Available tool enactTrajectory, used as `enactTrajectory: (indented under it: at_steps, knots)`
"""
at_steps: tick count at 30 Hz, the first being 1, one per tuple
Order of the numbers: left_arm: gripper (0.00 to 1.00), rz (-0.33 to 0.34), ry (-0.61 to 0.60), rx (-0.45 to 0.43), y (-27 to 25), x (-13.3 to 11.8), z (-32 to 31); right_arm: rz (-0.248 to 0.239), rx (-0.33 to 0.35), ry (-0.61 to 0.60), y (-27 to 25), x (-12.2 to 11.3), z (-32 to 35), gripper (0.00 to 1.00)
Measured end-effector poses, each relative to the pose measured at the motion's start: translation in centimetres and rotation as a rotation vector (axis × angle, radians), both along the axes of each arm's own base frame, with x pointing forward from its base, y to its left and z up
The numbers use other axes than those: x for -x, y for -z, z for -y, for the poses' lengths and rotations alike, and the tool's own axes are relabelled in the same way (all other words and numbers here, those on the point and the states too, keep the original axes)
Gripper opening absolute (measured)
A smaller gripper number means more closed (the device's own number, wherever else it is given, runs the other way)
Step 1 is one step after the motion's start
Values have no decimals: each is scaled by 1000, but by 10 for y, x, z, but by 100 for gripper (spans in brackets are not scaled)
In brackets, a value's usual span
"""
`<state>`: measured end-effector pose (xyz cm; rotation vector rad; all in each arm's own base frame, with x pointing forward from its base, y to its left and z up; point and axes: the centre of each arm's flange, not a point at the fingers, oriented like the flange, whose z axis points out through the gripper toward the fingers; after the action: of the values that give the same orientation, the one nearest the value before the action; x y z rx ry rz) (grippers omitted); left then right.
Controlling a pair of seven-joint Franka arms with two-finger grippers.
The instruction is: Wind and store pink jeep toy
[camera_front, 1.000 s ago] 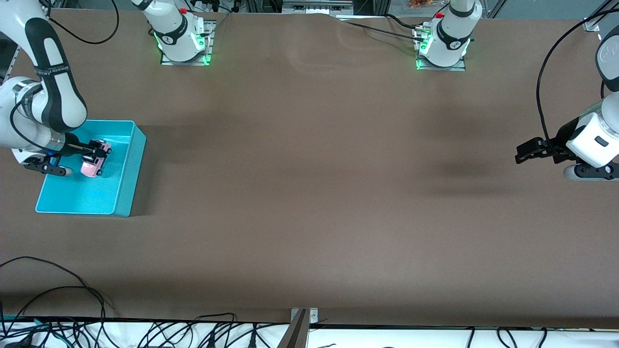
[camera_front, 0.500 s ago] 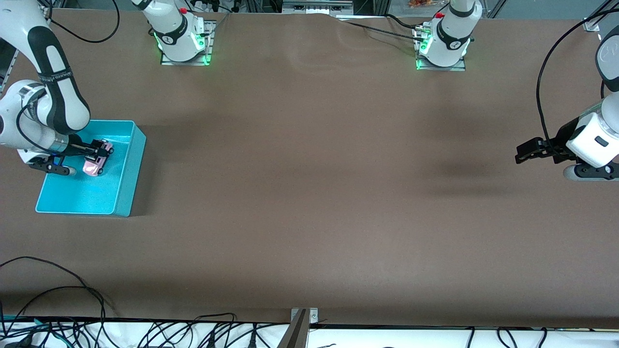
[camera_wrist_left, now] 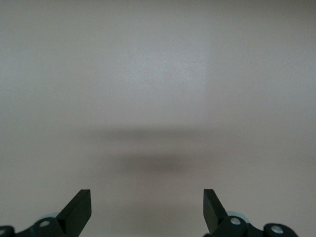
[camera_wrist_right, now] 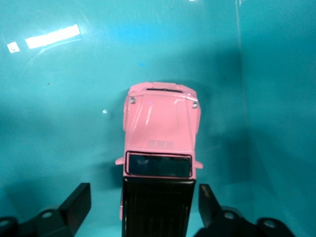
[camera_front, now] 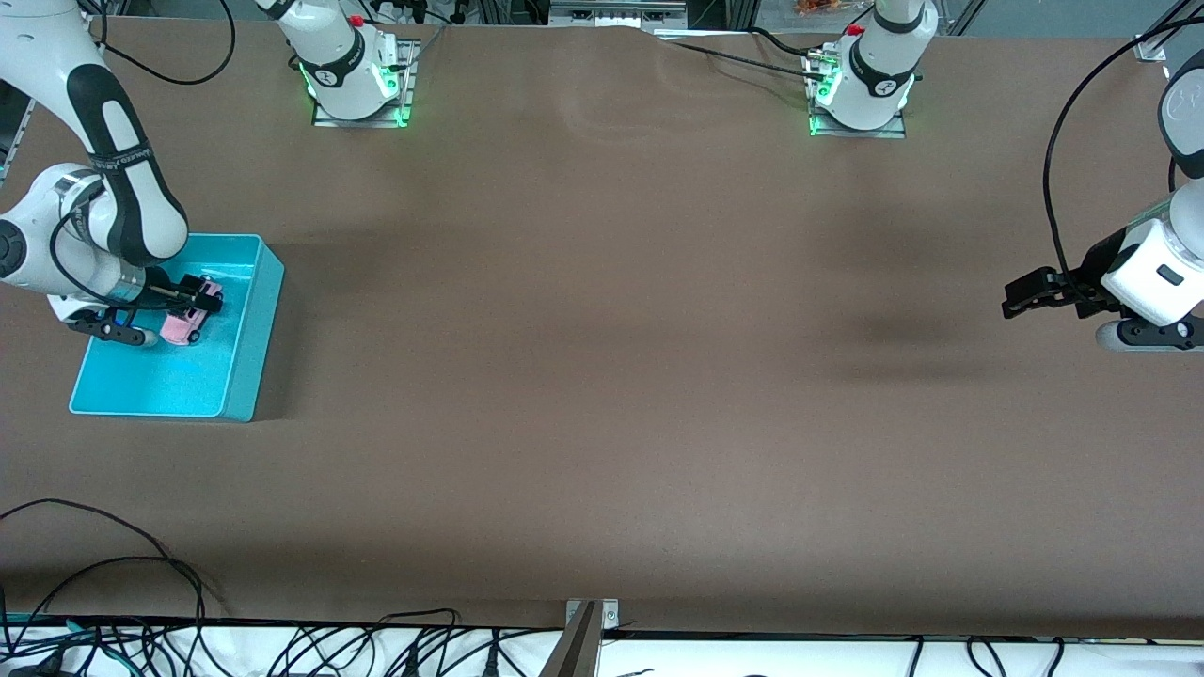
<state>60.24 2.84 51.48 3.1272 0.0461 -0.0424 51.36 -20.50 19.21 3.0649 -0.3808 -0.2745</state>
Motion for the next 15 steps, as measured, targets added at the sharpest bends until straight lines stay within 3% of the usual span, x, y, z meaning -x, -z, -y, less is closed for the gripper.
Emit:
enactTrajectory:
  at_steps: [9, 15]
  knots:
    - [100, 0, 0, 0, 0, 0, 0, 69, 3, -29, -31, -16, -15, 100]
    - [100, 0, 0, 0, 0, 0, 0, 129, 6, 0, -86, -25, -25, 100]
